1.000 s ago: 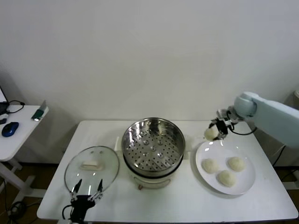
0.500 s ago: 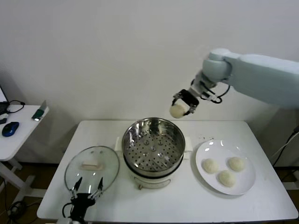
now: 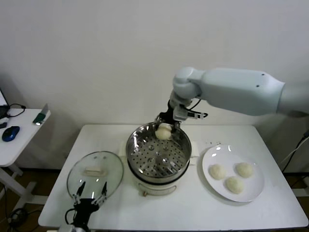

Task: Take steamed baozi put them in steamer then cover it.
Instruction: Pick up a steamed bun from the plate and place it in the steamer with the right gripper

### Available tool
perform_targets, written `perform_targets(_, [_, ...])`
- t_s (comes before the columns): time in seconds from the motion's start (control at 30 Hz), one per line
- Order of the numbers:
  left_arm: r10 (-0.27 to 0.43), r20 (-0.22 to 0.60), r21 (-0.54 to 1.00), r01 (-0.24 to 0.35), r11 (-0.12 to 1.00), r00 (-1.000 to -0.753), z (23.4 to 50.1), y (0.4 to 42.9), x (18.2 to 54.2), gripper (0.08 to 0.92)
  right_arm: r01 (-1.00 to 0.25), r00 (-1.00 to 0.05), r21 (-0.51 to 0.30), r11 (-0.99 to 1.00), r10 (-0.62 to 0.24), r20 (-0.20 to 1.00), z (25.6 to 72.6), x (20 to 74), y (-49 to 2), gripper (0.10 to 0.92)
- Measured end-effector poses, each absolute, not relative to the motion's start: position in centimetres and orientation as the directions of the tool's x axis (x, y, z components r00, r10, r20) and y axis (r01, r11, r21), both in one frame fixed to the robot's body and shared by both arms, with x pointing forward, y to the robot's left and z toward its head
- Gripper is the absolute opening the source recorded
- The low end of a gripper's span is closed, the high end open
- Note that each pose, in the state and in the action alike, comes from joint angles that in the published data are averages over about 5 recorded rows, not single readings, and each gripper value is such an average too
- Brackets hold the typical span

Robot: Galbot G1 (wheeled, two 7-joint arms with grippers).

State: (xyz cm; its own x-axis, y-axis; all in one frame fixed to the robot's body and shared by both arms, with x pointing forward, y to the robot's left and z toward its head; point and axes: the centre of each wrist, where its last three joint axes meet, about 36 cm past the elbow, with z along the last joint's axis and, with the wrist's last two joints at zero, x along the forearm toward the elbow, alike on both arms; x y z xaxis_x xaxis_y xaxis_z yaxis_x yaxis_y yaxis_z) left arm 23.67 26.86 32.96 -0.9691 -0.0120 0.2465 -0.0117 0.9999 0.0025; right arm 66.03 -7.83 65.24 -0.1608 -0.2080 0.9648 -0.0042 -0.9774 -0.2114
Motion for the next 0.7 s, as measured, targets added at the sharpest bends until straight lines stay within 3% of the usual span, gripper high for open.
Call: perform_targets(0.7, [-0.020, 0.245, -0.007, -0.022, 1.000, -0.969, 32.4, 27.1, 24.3, 0.823, 0.036, -0.154, -0.167, -0.985, -0.170, 0.973, 59.3, 69.0, -4.8, 0.675])
